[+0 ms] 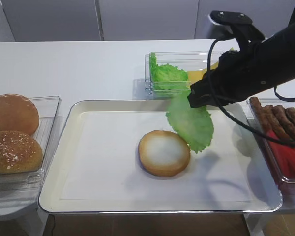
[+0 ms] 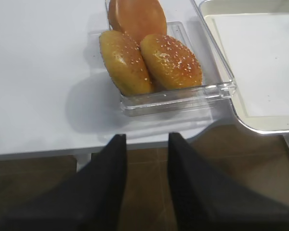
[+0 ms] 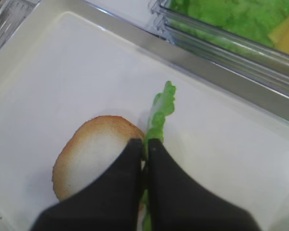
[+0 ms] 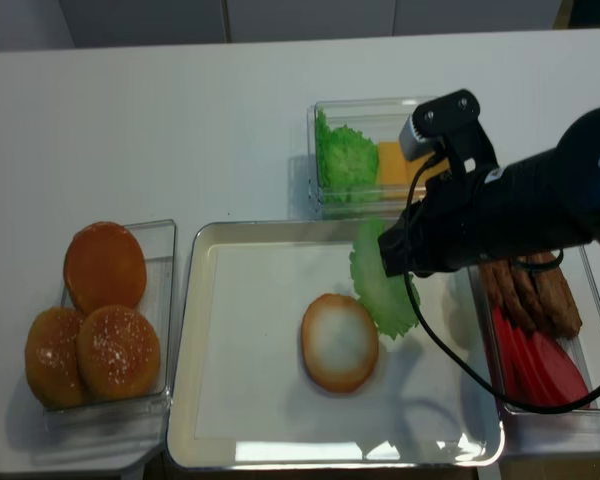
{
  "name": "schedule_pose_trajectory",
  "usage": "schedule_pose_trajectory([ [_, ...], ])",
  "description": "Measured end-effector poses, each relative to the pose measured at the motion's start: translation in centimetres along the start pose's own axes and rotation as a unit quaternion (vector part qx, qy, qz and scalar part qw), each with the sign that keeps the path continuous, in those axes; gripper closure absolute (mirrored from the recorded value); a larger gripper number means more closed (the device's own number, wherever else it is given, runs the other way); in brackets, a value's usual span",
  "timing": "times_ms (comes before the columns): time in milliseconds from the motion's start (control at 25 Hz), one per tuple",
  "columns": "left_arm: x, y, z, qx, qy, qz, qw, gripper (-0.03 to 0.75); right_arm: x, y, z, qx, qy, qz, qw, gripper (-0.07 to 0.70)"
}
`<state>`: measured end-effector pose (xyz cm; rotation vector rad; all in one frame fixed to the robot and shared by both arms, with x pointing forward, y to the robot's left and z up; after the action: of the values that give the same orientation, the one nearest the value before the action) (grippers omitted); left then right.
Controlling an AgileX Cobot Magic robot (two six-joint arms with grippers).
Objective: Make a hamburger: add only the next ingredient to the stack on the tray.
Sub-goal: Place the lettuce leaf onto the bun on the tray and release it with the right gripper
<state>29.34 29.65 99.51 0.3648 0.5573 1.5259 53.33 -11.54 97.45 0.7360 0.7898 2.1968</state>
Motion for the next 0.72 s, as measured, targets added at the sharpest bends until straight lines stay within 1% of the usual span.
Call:
schedule_pose_trajectory([
  [160, 0.0, 0.0, 0.0, 0.0, 0.0, 0.0, 1.0, 0.5, 1.4, -0.8, -0.4, 0.01, 0.016, 0.015, 0.9997, 0.615],
  [320, 0.0, 0.0, 0.0, 0.0, 0.0, 0.0, 1.0, 0.499, 2.8, -1.5, -0.7, 0.019, 0.026, 0.032, 0.999, 0.615],
  [520, 0.0, 0.0, 0.0, 0.0, 0.0, 0.0, 1.0, 0.5, 3.3, -1.8, -1.0, 0.026, 0.011, 0.047, 0.9985, 0.615],
  [720, 0.0, 0.0, 0.0, 0.0, 0.0, 0.0, 1.0, 0.5, 3.6, -1.9, -1.2, 0.034, 0.006, 0.058, 0.9977, 0.615],
])
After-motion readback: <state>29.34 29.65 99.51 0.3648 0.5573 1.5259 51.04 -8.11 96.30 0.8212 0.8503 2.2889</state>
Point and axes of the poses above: a point on each arm's last joint axis where the gripper is mounted, y pointing back along that axis away from the gripper, x along the wrist's bending axis when the last joint is at zero, z = x × y, the point moved 8 cm from there along -y, pointing out along that axis toward the gripper, and after that the axes turned 2 degrees about y, right-handed, at the moved point
